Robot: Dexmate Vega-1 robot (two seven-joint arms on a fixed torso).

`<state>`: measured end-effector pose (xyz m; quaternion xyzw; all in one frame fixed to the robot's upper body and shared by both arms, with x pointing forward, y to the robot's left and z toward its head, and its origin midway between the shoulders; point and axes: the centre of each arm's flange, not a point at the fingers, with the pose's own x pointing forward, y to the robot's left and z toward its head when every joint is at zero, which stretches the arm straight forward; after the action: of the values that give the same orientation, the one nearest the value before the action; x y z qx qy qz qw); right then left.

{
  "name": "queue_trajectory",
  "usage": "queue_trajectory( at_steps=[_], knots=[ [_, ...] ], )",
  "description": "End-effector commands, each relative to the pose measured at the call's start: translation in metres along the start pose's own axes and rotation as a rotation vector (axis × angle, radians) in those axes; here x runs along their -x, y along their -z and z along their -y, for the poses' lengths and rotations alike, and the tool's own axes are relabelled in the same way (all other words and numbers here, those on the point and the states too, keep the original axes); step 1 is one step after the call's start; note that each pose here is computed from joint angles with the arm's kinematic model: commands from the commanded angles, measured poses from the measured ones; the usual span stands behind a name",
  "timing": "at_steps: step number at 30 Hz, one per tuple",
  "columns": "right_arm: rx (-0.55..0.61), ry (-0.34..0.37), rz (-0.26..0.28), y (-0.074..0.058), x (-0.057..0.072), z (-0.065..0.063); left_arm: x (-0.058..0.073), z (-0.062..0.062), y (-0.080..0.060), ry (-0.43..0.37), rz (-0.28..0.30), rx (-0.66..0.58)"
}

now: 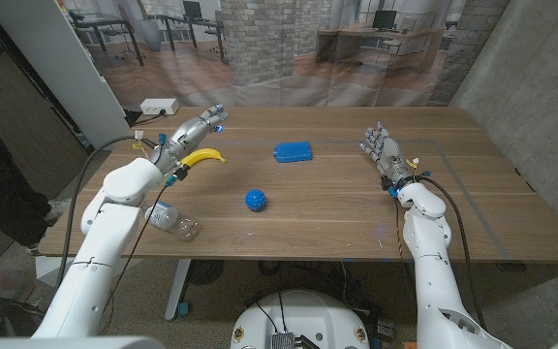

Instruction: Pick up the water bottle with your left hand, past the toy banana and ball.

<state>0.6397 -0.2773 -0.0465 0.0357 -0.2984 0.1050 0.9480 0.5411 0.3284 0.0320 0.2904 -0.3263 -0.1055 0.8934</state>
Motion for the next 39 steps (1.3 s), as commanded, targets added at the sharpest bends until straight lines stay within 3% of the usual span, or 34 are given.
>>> queue_trajectory(
  at_steps=[1,31,39],
  knots=[
    [-0.002,-0.001,0.001,0.0,0.0,-0.001,0.01,-0.007,-0.011,0.044,-0.007,-0.053],
    [-0.01,0.007,0.007,0.002,0.005,0.003,0.029,-0.016,-0.044,0.185,-0.018,-0.202],
    [-0.017,0.003,0.011,0.004,0.004,0.0,0.034,-0.021,-0.058,0.222,-0.015,-0.262]
  ],
)
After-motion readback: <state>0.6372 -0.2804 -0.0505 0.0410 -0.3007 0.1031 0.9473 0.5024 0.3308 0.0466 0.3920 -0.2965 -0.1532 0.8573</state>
